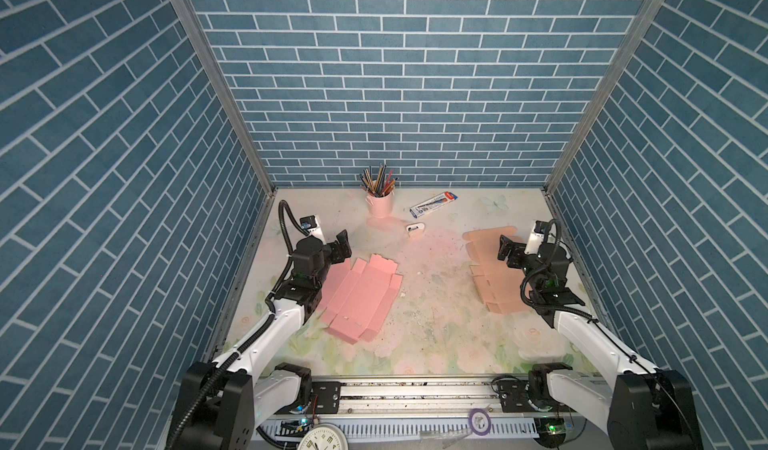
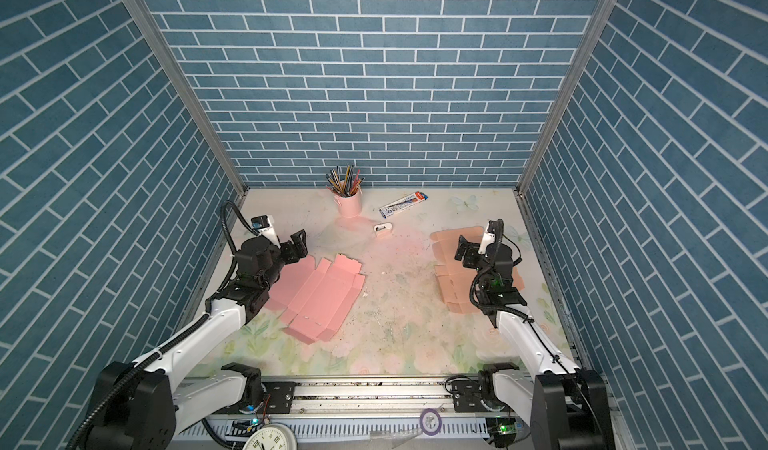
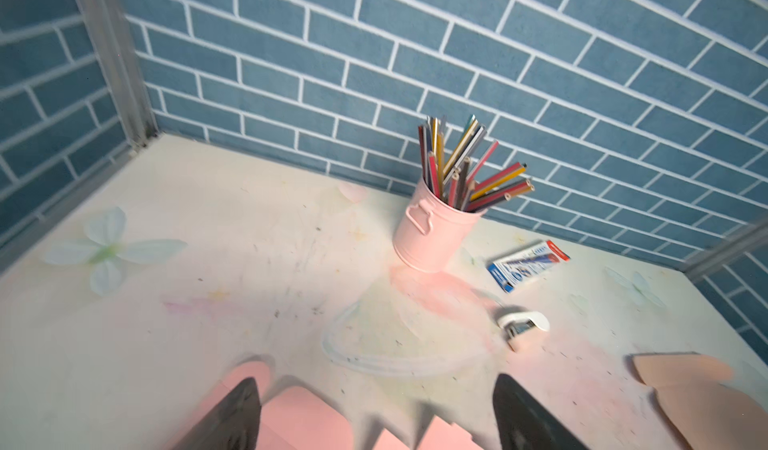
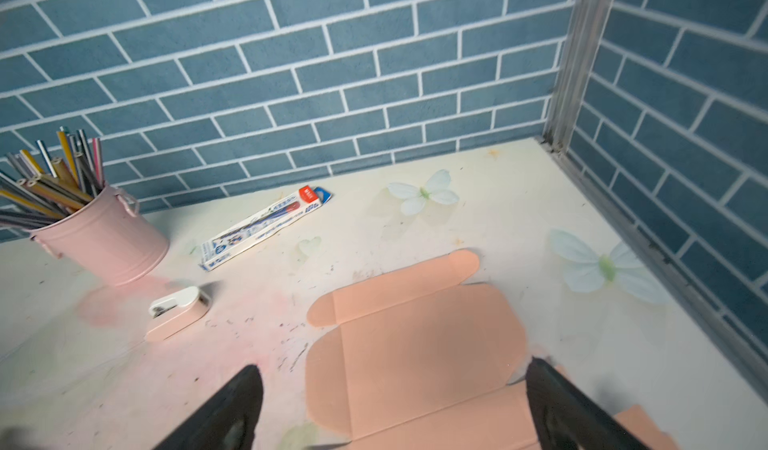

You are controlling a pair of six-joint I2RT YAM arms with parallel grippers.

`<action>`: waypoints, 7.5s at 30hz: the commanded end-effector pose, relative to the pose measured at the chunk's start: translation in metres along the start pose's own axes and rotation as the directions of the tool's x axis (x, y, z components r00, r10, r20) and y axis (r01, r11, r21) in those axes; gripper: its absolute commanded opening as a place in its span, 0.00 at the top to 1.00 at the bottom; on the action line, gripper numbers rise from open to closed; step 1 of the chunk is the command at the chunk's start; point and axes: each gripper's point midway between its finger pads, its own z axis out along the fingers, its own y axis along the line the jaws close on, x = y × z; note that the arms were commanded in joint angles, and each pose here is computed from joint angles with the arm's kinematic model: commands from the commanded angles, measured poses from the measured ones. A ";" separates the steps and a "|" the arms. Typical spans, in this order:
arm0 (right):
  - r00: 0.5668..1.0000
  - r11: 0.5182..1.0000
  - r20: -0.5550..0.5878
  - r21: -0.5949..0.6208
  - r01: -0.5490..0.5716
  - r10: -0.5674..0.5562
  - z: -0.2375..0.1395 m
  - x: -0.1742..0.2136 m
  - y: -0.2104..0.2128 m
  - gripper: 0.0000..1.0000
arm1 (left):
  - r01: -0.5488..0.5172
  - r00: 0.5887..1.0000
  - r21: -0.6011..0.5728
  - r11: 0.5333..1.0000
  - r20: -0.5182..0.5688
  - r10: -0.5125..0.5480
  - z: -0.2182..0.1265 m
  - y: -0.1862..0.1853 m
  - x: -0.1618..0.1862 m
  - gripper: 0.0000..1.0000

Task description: Fold the paper box

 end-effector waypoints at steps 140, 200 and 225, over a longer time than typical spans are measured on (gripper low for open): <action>0.585 0.841 -0.809 -0.356 -0.407 -0.059 -0.019 0.220 0.237 0.55 | 0.223 0.668 0.210 0.952 -0.744 0.008 -0.065 -0.068 0.248 0.23; 0.546 0.809 -0.837 -0.340 -0.480 -0.029 -0.009 0.215 0.221 0.64 | 0.232 0.727 0.235 0.944 -0.686 -0.008 -0.058 -0.054 0.229 0.23; 0.564 0.831 -0.825 -0.304 -0.465 0.014 -0.013 0.215 0.215 0.81 | 0.238 0.723 0.232 0.943 -0.691 -0.012 -0.061 -0.050 0.235 0.23</action>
